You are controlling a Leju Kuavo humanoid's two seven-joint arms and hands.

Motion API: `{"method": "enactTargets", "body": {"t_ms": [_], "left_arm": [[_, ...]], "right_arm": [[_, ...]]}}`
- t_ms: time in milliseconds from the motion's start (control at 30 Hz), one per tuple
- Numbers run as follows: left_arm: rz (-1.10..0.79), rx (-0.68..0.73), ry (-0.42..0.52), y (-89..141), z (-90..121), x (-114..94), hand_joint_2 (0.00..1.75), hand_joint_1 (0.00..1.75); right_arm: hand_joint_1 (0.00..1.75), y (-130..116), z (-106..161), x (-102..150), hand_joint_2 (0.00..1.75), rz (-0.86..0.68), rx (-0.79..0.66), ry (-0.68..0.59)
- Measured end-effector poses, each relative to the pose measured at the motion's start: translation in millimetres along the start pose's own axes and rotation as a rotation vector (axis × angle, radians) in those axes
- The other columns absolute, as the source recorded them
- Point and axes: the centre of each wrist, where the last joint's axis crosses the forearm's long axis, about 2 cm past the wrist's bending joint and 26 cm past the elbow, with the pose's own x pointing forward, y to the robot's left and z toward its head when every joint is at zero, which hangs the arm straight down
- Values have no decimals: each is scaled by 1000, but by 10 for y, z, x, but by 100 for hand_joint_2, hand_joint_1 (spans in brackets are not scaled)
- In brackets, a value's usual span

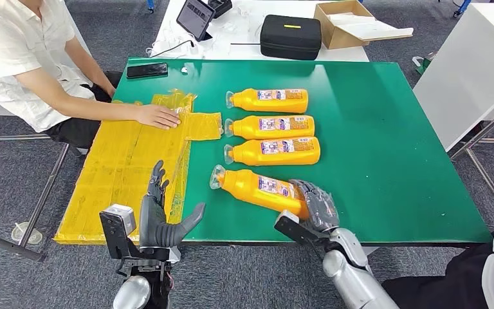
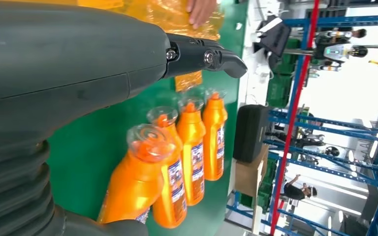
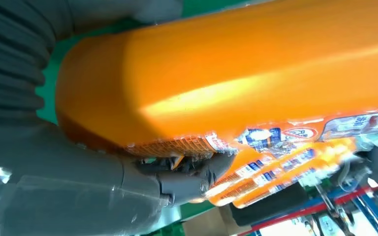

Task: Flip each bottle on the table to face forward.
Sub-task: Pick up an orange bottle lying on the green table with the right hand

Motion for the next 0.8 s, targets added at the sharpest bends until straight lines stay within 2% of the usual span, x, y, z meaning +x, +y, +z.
{"method": "enactTargets", "body": {"t_ms": [167,400,567,667,800], "left_arm": [[75,49,36,-1,71,-21,175,0],[112,65,52,-3,90,-23,175,0],[229,94,89,-4,121,-9,175,0],[295,56,111,-10,129,-6,175,0],[357,-37,129,-57,117,-11,175,0]], "right_arm": [[175,94,99,178,175,-94,-148,-24],[175,104,104,293,175,-136,-223,-36],[175,113,70,431,175,-182,-344,-71],[175,148,-4,558,175,-260,-328,-100],[175,210,-162,769,175,-362,-239,-169]]}}
